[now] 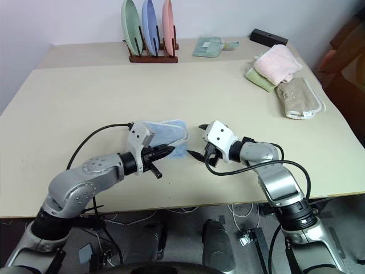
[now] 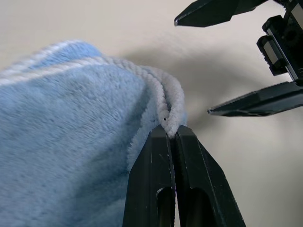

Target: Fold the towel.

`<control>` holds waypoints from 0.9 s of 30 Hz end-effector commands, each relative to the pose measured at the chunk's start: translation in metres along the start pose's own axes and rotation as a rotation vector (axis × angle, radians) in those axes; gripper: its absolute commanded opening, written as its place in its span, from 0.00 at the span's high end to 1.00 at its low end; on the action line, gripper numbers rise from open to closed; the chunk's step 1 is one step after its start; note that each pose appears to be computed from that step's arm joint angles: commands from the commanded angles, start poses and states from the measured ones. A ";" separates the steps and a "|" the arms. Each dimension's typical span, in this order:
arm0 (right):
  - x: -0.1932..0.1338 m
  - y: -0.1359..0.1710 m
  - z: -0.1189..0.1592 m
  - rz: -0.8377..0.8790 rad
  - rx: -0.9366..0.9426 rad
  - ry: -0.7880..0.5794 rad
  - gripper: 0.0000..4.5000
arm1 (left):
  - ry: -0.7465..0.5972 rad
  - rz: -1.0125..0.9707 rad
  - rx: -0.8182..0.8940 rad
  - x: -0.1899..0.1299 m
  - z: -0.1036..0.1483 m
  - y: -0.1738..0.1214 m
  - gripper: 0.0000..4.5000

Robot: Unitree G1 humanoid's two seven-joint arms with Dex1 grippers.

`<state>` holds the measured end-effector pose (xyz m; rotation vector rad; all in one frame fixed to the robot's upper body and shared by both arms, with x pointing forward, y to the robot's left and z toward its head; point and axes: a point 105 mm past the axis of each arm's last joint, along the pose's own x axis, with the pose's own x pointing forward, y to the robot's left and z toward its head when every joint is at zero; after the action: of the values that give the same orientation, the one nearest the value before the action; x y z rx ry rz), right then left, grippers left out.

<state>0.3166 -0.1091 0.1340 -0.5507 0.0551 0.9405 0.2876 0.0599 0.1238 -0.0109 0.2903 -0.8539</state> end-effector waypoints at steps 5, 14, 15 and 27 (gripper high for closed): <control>-0.010 -0.021 0.006 -0.050 -0.065 -0.010 0.00 | -0.054 -0.020 -0.024 -0.015 0.011 -0.006 0.46; -0.022 -0.038 0.019 -0.083 0.002 -0.067 0.49 | -0.212 0.080 -0.053 -0.096 0.036 0.029 0.26; -0.020 -0.039 0.024 -0.084 0.019 -0.092 0.61 | -0.220 0.142 -0.045 -0.102 0.037 0.041 0.34; 0.053 0.006 0.029 0.014 0.155 -0.088 0.98 | -0.091 0.335 0.143 -0.040 0.011 0.075 0.67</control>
<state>0.3355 -0.0545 0.1479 -0.3317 0.0404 0.9804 0.3200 0.1434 0.1404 0.0665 0.1455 -0.5288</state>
